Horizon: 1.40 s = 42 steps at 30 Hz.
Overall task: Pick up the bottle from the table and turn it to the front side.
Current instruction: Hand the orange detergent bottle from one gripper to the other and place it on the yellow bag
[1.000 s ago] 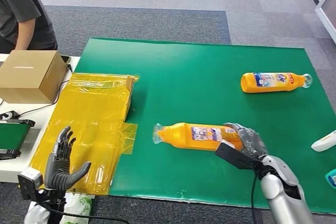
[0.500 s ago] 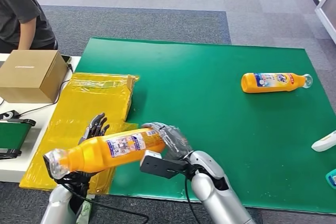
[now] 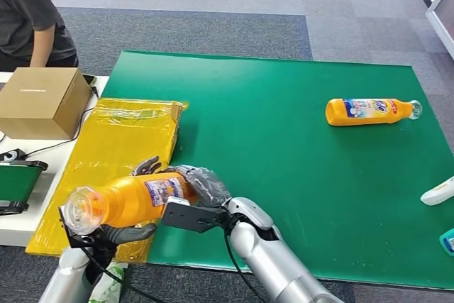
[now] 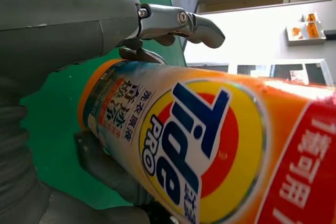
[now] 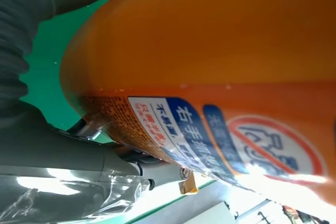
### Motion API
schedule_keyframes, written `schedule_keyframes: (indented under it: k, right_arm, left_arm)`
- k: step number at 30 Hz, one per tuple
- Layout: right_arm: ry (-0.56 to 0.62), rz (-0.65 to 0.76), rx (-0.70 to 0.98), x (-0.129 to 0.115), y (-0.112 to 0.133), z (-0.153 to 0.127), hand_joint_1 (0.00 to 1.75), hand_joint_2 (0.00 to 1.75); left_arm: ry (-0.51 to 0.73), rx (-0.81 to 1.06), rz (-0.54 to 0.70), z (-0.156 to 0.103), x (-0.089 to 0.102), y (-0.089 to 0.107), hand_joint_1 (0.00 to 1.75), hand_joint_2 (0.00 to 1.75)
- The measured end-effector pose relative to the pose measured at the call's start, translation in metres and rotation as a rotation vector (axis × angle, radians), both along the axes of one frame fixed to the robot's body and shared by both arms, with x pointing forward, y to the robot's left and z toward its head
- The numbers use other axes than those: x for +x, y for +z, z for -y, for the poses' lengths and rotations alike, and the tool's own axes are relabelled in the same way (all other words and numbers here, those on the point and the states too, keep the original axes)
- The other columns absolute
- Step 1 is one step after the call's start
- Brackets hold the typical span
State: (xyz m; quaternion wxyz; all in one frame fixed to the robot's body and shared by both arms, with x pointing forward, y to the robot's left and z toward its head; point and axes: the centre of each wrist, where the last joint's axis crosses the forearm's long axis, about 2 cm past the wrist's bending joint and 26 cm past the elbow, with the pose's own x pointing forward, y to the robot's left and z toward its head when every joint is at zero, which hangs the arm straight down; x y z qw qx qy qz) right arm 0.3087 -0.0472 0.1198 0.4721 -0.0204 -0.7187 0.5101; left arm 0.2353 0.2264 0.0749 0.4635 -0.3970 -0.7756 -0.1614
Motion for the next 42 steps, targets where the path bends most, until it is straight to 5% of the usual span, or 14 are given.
schedule_keyframes:
  k: [13,15,17,18,20,22,30,37,42]
  right_arm:
    - [-0.024,-0.054,-0.048,0.001,-0.017,-0.004,1.75,1.75]
    - [-0.027,-0.059,-0.053,0.0,-0.019,-0.003,1.75,1.75]
    - [-0.031,-0.062,-0.055,0.0,-0.021,-0.001,1.69,1.75]
    - [-0.035,-0.061,-0.055,0.001,-0.022,-0.001,1.61,1.75]
    - [-0.044,-0.061,-0.054,0.001,-0.022,0.001,0.78,1.75]
    - [-0.053,-0.062,-0.058,0.001,-0.024,0.002,0.05,1.75]
    - [-0.148,-0.083,-0.119,-0.006,-0.038,0.019,0.0,1.75]
    - [-0.244,-0.053,-0.114,-0.01,-0.036,0.038,0.0,1.75]
    - [-0.337,-0.012,-0.092,-0.013,-0.024,0.061,0.0,1.75]
  left_arm:
    - [0.091,0.198,0.166,0.003,-0.005,0.02,0.01,1.75]
    - [0.123,0.236,0.182,0.004,-0.007,0.018,0.33,1.75]
    - [0.168,0.276,0.204,0.005,-0.008,0.017,0.83,1.75]
    - [0.193,0.297,0.218,0.006,-0.009,0.016,1.0,1.75]
    - [0.233,0.332,0.242,0.007,-0.01,0.015,1.46,1.75]
    - [0.258,0.359,0.26,0.008,-0.01,0.014,1.69,1.75]
    - [0.455,0.578,0.415,0.013,-0.01,0.016,1.66,1.75]
    - [0.785,0.763,0.521,0.02,-0.008,0.044,1.49,1.75]
    - [1.018,1.1,0.502,0.007,-0.006,0.052,1.33,1.75]
